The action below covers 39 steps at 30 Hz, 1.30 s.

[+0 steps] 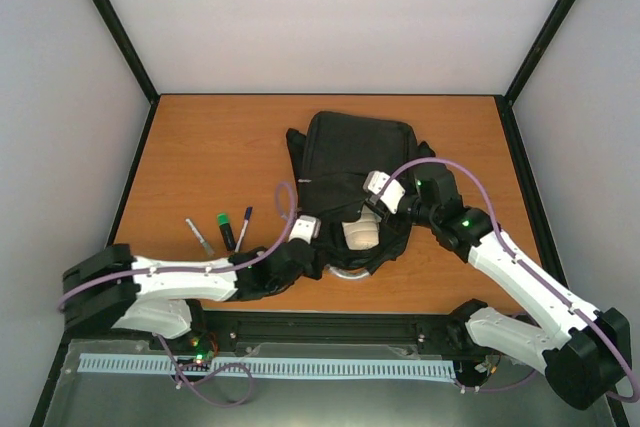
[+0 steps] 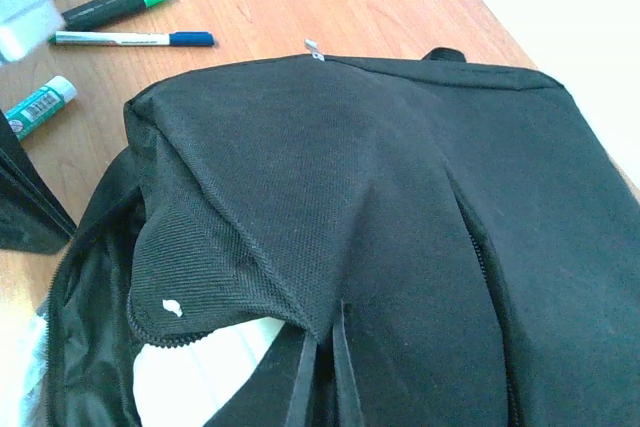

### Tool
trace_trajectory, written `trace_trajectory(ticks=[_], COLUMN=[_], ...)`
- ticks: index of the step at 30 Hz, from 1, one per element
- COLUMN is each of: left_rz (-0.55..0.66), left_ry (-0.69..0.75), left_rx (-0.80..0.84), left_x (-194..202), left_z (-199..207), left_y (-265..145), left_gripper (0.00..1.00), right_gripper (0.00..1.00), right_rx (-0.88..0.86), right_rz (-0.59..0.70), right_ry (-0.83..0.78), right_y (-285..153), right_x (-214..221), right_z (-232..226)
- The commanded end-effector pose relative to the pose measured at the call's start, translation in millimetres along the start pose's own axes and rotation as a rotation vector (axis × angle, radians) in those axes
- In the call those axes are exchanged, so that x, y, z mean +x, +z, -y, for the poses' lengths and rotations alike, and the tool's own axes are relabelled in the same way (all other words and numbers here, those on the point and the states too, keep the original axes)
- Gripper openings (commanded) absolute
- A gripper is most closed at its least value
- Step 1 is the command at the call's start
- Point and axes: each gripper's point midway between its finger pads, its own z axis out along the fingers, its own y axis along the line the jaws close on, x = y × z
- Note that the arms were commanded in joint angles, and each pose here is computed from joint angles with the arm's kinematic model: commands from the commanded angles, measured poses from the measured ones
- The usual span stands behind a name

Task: Pack the student bag
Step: Place the stationery in the student bag, then adjust the student bag at the center of the board.

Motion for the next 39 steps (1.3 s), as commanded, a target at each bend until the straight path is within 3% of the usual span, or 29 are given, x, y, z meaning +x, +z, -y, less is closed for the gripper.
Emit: trace_trajectory(ticks=[1,4,7,10,13,17,20,24,29,34,39], left_rz=[-0.11,-0.131,-0.154,-0.154,-0.116,0.013,0.067,0.046,-0.037,-0.049,-0.122], left_ry=[-0.046,-0.055,-0.059,-0.052,-0.028,-0.032,-0.093,-0.142,-0.254,-0.325,-0.303], left_rx=[-0.058,-0.086,-0.055,0.004,0.081,0.109,0.062,-0.033,-0.129,-0.145,-0.106], left_x=[26.8,23.7,19.7,9.2,-6.6,-36.5,-59.8,-82.4,-100.2,-120.1,-116.8], left_z=[-26.2,-30.1,-21.8,-7.5,5.6,0.1,-19.8,-44.0,-70.1,-96.5,-104.3], left_y=[-23.1,-31.0,-34.5,-42.7,-57.5,-81.6,-89.3,-80.8,-47.3,-13.9,19.2], left_gripper=[0.1,0.27,0.41,0.6,0.8,0.97,1.0,1.0,1.0,0.98,0.96], right_gripper=[0.09,0.38,0.61,0.71,0.77,0.78,0.77,0.75,0.73,0.73,0.73], right_rx=[-0.02,-0.076,-0.271,-0.442,-0.469,-0.431,-0.347,-0.245,-0.127,0.012,0.057], right_rz=[0.007,-0.024,-0.015,0.036,0.065,0.065,0.036,0.001,-0.074,-0.259,-0.351], right_ry=[-0.027,-0.027,-0.045,-0.073,-0.078,-0.049,-0.002,0.05,0.123,0.17,0.27], right_y=[4.9,10.6,8.0,-6.6,-14.7,-13.2,-4.9,-1.4,-6.3,-8.7,-6.4], right_x=[0.5,8.7,12.0,6.0,-0.7,-1.5,1.9,6.4,16.3,53.1,82.3], right_z=[-1.0,-9.8,-44.0,-73.9,-78.7,-70.2,-51.7,-26.0,9.1,38.8,54.6])
